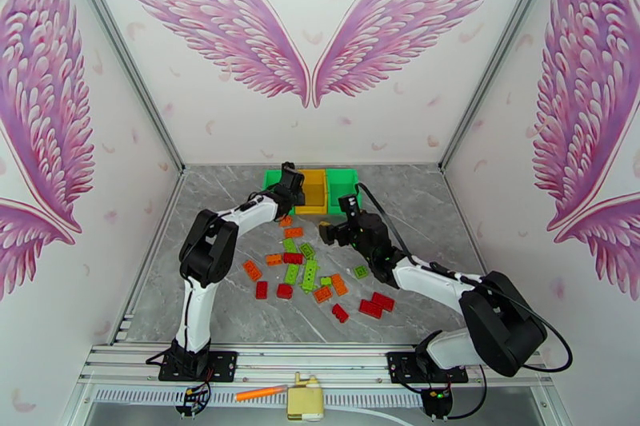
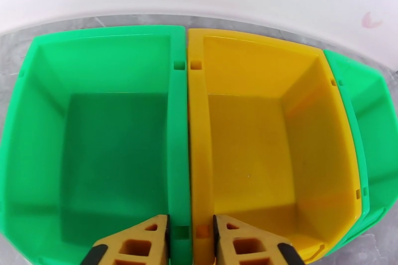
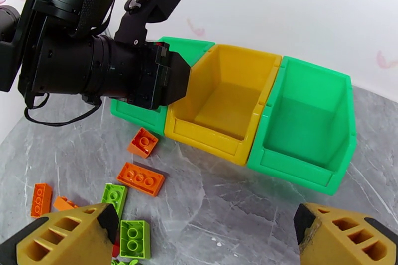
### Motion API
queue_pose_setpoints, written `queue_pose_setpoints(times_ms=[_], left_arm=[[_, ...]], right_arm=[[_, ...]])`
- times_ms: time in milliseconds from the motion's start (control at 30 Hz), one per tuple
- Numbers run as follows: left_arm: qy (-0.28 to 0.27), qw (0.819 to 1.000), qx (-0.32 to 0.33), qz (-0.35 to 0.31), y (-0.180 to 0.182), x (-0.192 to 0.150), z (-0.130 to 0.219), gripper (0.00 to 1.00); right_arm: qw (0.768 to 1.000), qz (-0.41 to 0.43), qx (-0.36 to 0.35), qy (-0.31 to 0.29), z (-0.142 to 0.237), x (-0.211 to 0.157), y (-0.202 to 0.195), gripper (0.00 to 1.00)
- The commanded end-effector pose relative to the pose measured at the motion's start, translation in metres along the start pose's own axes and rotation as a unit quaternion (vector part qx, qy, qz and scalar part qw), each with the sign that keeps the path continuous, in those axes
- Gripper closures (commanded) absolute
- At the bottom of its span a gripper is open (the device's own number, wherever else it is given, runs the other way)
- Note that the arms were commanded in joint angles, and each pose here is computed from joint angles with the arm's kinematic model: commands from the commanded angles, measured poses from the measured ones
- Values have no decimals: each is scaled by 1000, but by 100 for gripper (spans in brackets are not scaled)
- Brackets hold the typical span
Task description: Sort the legos into containers by color
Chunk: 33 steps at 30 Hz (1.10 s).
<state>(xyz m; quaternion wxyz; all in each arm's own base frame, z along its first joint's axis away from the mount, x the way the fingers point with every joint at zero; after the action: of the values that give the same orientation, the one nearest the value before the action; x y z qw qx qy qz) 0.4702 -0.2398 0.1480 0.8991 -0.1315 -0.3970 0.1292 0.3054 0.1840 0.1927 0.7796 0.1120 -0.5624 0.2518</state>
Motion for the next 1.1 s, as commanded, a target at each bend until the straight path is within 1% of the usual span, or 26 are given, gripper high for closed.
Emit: queue_pose_setpoints(times_ms=[0,67,133,233,300,400,433,500,567,667,767,900,1067], left_arm=[[-12,1000,-8,18,-7,13,7,60],[-23,999,-17,18,-8,20,18,50],[-36,999,-27,19,-9,27,33,43],[-59,997,-40,24,-9,37,57,34],[-75,996,-41,29,-4,43,73,27],[-96,994,-45,32,6,47,98,12],[-101,993,-46,33,10,47,104,9],[-110,992,-44,37,20,47,119,7],[-107,993,-33,37,34,38,129,3],[-104,994,-16,36,52,29,145,1],[-101,994,-1,37,71,19,159,1],[-98,993,11,61,98,5,167,1],[-90,992,26,82,115,-5,169,1]], right_arm=[[999,-28,-16,24,5,3,-2,1],[998,-32,-11,47,5,5,-2,1],[998,-26,4,65,4,7,0,1],[996,-32,6,77,3,7,1,1],[995,-37,8,96,1,7,2,1],[992,-40,13,117,-4,7,8,1],[991,-40,17,123,-6,8,10,1],[989,-33,26,140,-11,7,18,1],[987,-26,37,156,-18,6,26,1],[979,-11,69,192,-30,2,42,0],[970,4,88,226,-43,-2,55,2],[960,15,111,258,-57,-6,68,9],[944,36,127,304,-74,-15,80,12]])
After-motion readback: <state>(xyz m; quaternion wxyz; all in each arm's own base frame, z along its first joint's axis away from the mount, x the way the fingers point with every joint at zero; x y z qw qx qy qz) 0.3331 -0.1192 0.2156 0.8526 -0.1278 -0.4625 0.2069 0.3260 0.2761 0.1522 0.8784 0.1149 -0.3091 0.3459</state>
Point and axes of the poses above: each hand's point on the last joint's axis, 136 mm out from that joint toward the fingers, its own z axis back along the fingers, its own y axis along the line the jaws close on, x = y × z, the point moved 8 cm from there along z, back along the fingers, and after that the axes turned 13 degrees about z, right-handed, at the moved point
